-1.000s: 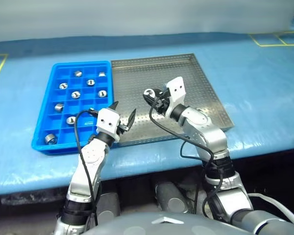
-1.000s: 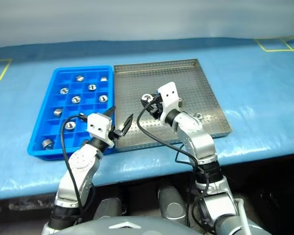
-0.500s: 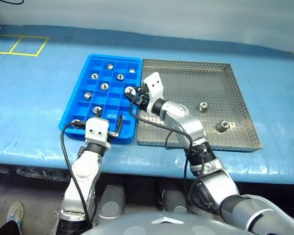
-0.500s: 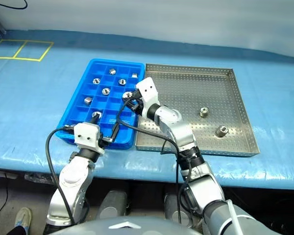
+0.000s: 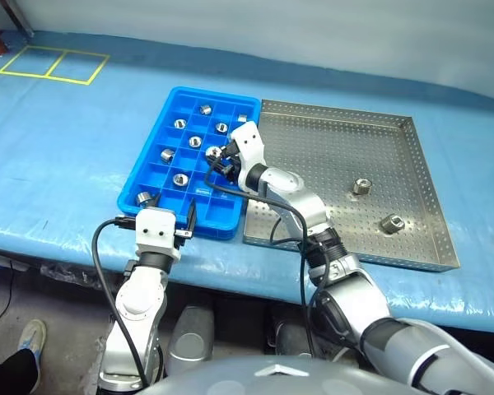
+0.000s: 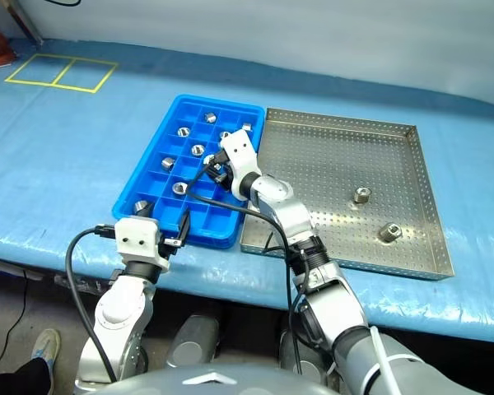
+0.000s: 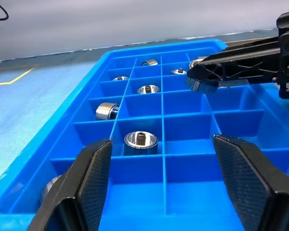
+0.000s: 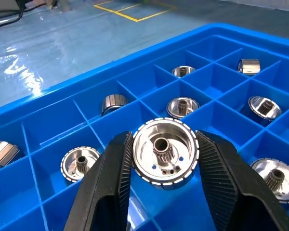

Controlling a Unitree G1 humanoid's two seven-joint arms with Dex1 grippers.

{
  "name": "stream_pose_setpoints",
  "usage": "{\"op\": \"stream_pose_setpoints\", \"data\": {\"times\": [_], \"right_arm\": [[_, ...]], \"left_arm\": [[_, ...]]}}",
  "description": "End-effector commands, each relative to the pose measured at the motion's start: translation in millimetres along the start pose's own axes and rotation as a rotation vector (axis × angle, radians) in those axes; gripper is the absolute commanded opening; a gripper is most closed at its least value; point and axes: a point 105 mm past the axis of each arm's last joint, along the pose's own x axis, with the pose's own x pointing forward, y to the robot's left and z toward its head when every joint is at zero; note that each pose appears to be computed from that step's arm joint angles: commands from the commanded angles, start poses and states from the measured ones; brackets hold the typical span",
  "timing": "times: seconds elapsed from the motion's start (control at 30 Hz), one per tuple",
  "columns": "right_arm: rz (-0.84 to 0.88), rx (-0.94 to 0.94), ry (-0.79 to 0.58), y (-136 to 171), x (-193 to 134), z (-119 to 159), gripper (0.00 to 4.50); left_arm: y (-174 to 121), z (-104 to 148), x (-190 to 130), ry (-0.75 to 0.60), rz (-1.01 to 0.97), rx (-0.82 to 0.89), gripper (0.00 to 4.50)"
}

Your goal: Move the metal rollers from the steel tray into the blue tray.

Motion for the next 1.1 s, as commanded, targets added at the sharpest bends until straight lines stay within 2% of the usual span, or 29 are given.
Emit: {"op": "stream_pose_setpoints", "data": {"times": [0.03,0.37,0.4,0.6,0.77,0.97,1.1], "right_arm": [[-0.033,-0.048,-0.065,-3.6,2.8,17.9,1.71],[-0.026,-0.007,-0.04,-3.4,1.8,8.2,1.71],[-0.029,0.003,-0.041,-3.6,1.8,7.8,2.42],[-0.071,0.035,-0.091,-12.1,-3.6,14.8,4.25],[-0.131,0.027,-0.129,-31.1,-22.7,21.7,4.25],[-0.155,-0.006,-0.112,-48.4,-64.7,12.7,4.25],[-0.254,-0.012,-0.087,-66.3,-96.9,7.3,4.25]], "left_arm": [[-0.9,18.0,-2.2,-0.067,0.007,0.016,3.68],[-3.0,16.9,-1.8,-0.063,0.0,0.011,3.68],[-3.3,16.9,-1.7,-0.063,-0.002,0.011,3.68],[-6.6,16.6,1.7,-0.064,-0.032,0.013,3.68],[-20.2,22.2,14.0,-0.09,-0.132,-0.001,3.68],[-40.7,24.4,30.0,-0.109,-0.306,0.005,3.68],[-54.0,29.6,39.8,-0.132,-0.418,0.004,3.68]]}}
